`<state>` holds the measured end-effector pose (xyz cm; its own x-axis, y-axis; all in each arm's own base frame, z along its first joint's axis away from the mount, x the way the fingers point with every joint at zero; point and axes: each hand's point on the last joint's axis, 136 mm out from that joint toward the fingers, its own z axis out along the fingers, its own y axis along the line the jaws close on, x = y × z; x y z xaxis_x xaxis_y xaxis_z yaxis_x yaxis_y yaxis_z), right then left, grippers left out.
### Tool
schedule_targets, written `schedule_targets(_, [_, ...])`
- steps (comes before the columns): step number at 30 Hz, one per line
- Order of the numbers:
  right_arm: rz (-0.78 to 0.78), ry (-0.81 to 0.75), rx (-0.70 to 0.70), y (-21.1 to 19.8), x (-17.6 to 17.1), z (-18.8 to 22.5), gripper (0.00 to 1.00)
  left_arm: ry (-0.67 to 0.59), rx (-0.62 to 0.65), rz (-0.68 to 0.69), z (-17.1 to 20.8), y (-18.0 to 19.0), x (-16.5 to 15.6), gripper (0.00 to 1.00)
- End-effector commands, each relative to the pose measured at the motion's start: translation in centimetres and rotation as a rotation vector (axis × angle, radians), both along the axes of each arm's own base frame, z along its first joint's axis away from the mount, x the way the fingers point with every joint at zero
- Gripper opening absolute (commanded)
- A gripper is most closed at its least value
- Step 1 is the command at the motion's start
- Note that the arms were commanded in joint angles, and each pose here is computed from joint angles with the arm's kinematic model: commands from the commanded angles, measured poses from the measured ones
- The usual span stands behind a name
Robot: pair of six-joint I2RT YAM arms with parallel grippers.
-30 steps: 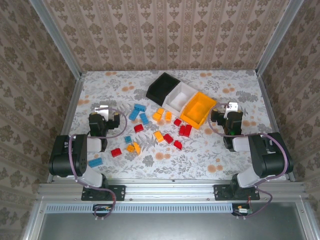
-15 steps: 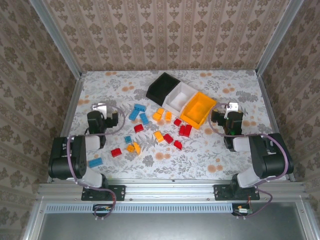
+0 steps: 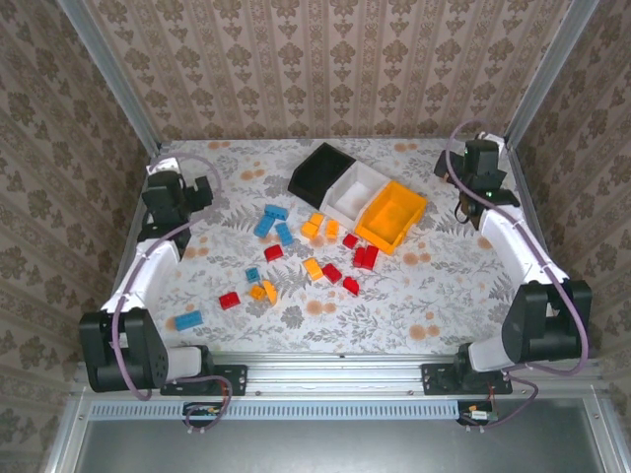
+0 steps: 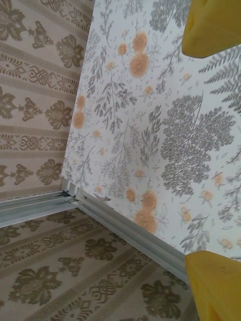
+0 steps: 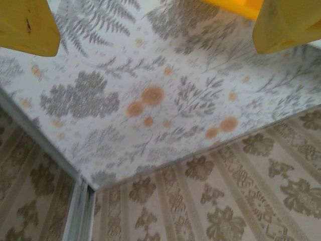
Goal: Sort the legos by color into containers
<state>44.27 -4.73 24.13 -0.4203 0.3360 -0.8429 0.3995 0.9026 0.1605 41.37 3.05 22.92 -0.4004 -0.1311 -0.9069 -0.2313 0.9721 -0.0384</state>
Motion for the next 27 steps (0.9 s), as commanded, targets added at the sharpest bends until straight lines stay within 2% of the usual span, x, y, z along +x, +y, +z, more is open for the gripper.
schedule_targets(1, [0.071,0.271,0.196,3.1,-2.8,-4.5,1.00,0.050,-0.128,-0.002,1.2,-1.1,-1.3,1.00])
schedule_targets(6, [0.140,0.435,0.364,6.7,-4.8,-5.8,1.00,0.116,-0.204,-0.152,1.9,-5.3,-1.8,1.00])
schedule_targets(11, [0.184,0.612,0.473,10.0,-7.9,-8.3,0.97,0.284,-0.310,-0.306,-0.8,-10.4,-3.3,1.00])
schedule_targets(17, [0.139,0.692,0.536,11.8,-10.0,-10.4,0.96,0.434,-0.310,-0.499,-3.8,-16.7,-5.6,1.00])
schedule_targets(23, [0.120,0.740,0.509,12.7,-9.4,-12.1,0.90,0.517,-0.368,-0.558,-6.1,-20.4,-6.3,1.00])
schedule_targets(27, [0.146,0.755,0.489,14.5,-10.2,-12.9,0.86,0.574,-0.353,-0.604,-7.2,-22.8,-7.1,1.00])
